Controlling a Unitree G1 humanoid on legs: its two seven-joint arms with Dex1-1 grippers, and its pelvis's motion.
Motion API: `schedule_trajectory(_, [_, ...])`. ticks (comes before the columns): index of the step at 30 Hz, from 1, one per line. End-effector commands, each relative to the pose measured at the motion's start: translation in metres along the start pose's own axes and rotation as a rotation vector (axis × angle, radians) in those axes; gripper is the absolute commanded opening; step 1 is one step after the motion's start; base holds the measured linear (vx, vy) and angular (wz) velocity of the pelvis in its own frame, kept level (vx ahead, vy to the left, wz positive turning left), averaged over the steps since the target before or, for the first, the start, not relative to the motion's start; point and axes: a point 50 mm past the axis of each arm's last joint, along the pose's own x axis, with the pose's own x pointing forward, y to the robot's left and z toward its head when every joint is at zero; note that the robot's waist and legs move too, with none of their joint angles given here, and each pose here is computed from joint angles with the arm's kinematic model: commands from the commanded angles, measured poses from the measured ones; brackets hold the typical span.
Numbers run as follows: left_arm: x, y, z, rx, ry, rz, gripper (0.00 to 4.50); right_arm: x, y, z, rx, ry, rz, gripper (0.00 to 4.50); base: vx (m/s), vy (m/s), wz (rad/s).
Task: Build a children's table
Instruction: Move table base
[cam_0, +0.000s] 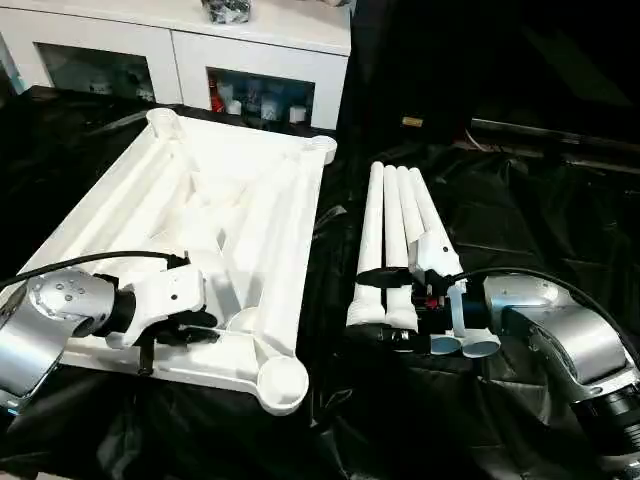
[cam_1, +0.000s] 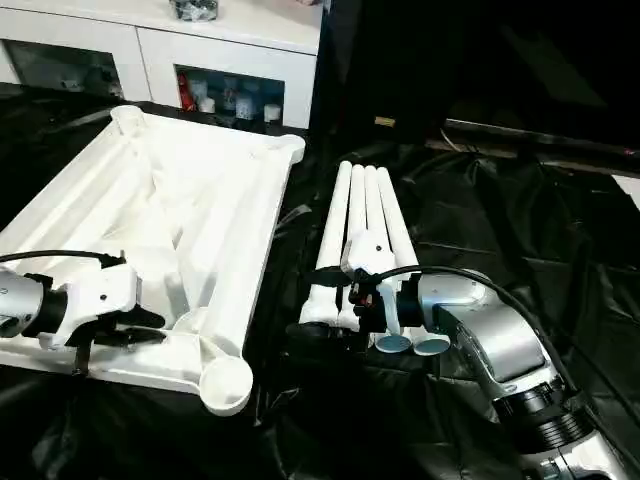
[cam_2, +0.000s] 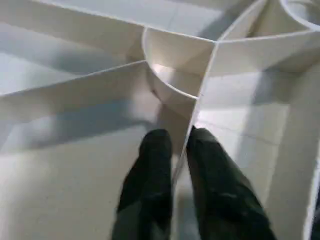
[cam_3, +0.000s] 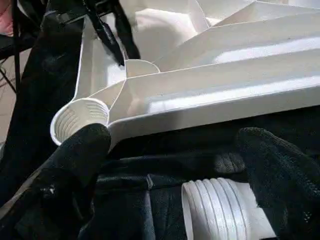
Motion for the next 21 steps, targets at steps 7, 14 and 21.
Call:
schedule_trajectory(7, [0.005,0.007,0.010,0.023,-0.038,0.136,0.07,-0.002,0.000,0.004,-0.020,0.014,-0.005,4.49,0.000,0.000,0.00])
schedule_trajectory(14, [0.004,0.006,0.014,0.019,-0.053,0.185,0.07,-0.002,0.000,0.004,-0.025,0.014,-0.009,4.49,0.000,0.000,0.00])
schedule_trajectory(21, [0.005,0.004,0.013,0.048,-0.053,0.208,0.07,-0.002,-0.002,0.004,-0.034,0.014,-0.017,4.49,0.000,0.000,0.00])
